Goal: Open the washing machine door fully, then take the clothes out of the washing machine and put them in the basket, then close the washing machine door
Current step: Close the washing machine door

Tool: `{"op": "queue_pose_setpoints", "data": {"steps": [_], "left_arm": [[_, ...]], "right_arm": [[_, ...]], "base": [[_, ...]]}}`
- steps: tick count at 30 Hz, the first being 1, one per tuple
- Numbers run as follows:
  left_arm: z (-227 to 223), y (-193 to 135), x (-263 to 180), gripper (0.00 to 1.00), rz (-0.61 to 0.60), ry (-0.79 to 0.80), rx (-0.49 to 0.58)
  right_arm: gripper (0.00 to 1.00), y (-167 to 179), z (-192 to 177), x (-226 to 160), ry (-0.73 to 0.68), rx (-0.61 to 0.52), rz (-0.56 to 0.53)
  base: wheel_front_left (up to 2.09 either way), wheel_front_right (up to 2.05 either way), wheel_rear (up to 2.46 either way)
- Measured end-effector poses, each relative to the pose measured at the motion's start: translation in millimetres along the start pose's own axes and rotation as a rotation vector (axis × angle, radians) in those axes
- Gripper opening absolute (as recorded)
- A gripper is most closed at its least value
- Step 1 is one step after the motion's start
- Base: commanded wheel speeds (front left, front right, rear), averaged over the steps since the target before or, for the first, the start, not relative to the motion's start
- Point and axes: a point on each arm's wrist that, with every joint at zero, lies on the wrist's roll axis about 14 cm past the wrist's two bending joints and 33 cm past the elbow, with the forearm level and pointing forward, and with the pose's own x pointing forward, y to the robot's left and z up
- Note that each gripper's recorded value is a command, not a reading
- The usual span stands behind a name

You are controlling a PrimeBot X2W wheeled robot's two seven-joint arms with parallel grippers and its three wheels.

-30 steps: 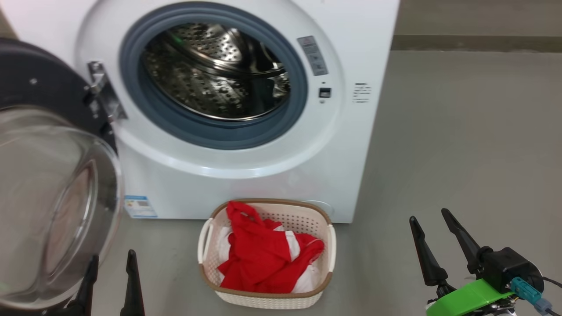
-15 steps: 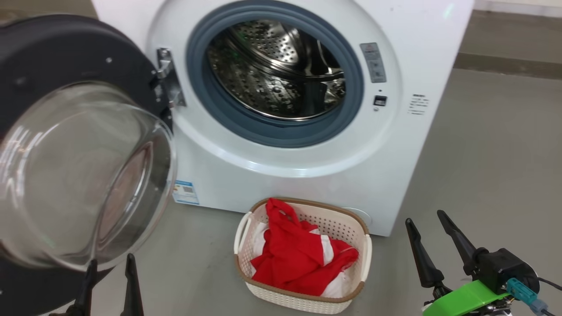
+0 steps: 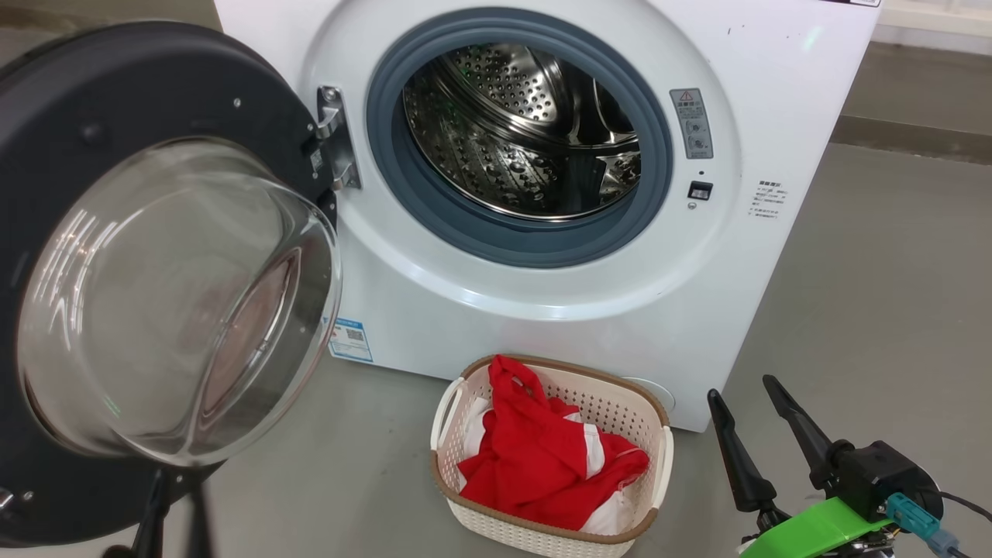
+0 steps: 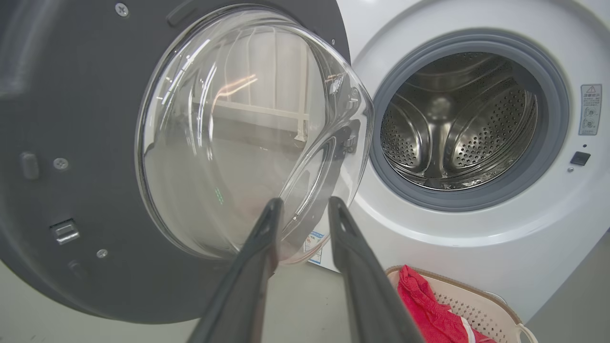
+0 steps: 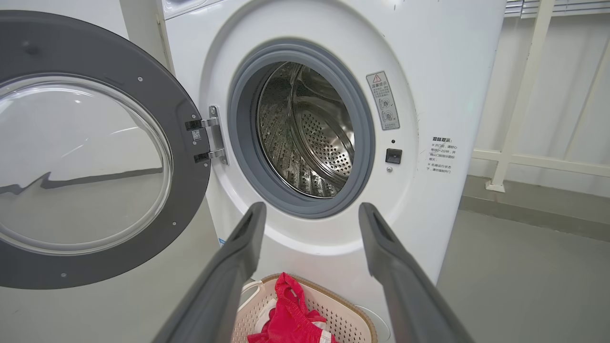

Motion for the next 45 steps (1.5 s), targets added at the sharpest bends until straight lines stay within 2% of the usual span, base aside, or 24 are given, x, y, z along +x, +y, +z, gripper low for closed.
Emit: {"op": "queue_pose_setpoints", "data": {"steps": [3,6,12,17,19,20,21,27,31,35,39,45], "left_arm": [[6.1,11.9,1.9,0.00,0.031,-0.018,0.020],[30.2,23.6,8.9,0.00,0.051,-0.095,0.046],[124.3,32.7,36.9,0.00,0.049,-0.377,0.101],[192.5,56.0,51.9,0.00,0.122,-0.555,0.151],[212.5,70.7,58.8,0.00,0.167,-0.599,0.122],[218.0,79.6,63.8,0.00,0.192,-0.603,0.069],[220.4,98.8,75.4,0.00,0.241,-0.579,-0.009],[186.8,153.8,104.1,0.00,0.400,-0.360,-0.125],[156.4,173.5,118.4,0.00,0.462,-0.183,-0.218],[127.6,173.7,131.3,0.00,0.462,-0.005,-0.400],[102.9,158.7,140.0,0.00,0.392,0.166,-0.565],[87.8,142.0,142.3,0.00,0.290,0.302,-0.735]], "right_arm": [[1.00,-0.4,-0.3,-1.0,0.001,-0.001,-0.001],[1.00,-1.3,-1.2,-2.9,0.004,-0.002,-0.005],[1.00,-3.3,-2.3,-5.5,0.008,-0.002,-0.011],[1.00,-9.6,-3.4,-8.2,0.014,-0.011,-0.023],[1.00,-12.3,-4.2,-9.3,0.017,-0.012,-0.029],[1.00,-13.4,-4.7,-9.8,0.018,-0.012,-0.032],[1.00,-15.6,-5.5,-10.9,0.020,-0.012,-0.039],[1.00,-20.1,-8.6,-12.7,0.029,-0.011,-0.050],[1.00,-23.1,-9.7,-14.1,0.033,-0.013,-0.057],[1.00,-23.3,-10.9,-15.0,0.037,-0.012,-0.057],[1.00,-23.7,-12.5,-15.5,0.042,-0.013,-0.056],[1.00,-26.7,-15.3,-16.0,0.051,-0.015,-0.060]], "base": [[0.00,0.00,0.00],[0.00,0.00,0.00],[0.00,0.00,0.00],[0.00,0.00,0.00],[0.00,0.00,0.00],[0.00,0.00,0.00],[0.00,0.00,0.00],[0.00,0.00,0.00],[0.00,0.00,0.00],[0.00,0.00,0.00],[0.00,0.00,0.00],[0.00,0.00,0.00]]}}
